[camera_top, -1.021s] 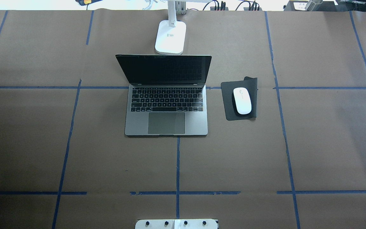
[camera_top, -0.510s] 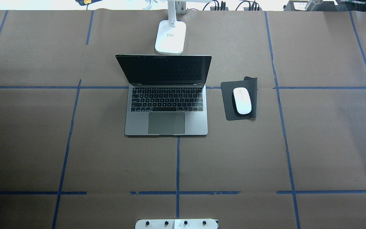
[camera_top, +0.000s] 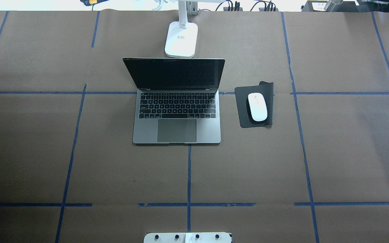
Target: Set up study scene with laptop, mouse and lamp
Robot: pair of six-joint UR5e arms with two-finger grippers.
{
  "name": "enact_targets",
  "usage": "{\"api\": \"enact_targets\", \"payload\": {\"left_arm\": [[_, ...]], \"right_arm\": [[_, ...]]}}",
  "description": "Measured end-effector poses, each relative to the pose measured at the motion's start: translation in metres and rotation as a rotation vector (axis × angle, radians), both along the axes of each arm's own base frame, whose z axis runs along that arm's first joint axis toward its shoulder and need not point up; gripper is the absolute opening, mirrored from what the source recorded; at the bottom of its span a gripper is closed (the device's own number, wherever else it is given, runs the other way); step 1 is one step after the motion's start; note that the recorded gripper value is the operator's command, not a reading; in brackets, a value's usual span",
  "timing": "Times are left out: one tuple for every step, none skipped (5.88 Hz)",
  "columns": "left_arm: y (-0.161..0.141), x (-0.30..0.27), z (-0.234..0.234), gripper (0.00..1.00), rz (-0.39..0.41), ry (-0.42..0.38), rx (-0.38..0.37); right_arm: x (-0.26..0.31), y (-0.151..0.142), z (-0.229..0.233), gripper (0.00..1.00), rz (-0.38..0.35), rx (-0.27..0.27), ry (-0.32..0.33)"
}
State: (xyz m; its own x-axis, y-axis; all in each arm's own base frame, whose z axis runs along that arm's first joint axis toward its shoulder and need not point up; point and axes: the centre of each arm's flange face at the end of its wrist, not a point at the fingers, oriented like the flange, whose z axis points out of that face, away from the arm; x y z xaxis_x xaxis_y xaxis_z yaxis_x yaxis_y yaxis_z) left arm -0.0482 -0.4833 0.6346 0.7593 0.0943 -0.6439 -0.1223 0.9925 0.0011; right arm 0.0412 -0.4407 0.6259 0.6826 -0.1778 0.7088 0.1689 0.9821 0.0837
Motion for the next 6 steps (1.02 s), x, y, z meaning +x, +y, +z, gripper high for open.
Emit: {"api": "enact_targets", "payload": {"left_arm": [[0.0000, 0.0000, -0.0027, 1.00, 0.001, 0.001, 0.007], [-0.0003, 0.0000, -0.0037, 1.00, 0.002, 0.001, 0.015], [-0.0021, -0.0002, -0.0053, 1.00, 0.003, -0.002, 0.028], [-0.0041, -0.0004, -0.0058, 1.00, 0.003, -0.005, 0.036], [-0.0035, -0.0002, -0.0053, 1.00, 0.002, -0.003, 0.033], [-0.0017, 0.0018, -0.0044, 1.00, -0.003, 0.024, 0.021]], "right_arm": [[0.0001, 0.0001, -0.0034, 1.00, 0.001, 0.006, 0.001], [0.0001, 0.0002, -0.0061, 1.00, 0.001, 0.011, 0.001], [0.0001, 0.0004, -0.0073, 1.00, 0.002, 0.012, 0.001], [0.0001, 0.0006, -0.0080, 1.00, 0.002, 0.013, 0.001], [0.0001, 0.0009, -0.0079, 1.00, 0.003, 0.012, 0.001], [0.0001, 0.0012, -0.0074, 1.00, 0.004, 0.010, 0.000]]}}
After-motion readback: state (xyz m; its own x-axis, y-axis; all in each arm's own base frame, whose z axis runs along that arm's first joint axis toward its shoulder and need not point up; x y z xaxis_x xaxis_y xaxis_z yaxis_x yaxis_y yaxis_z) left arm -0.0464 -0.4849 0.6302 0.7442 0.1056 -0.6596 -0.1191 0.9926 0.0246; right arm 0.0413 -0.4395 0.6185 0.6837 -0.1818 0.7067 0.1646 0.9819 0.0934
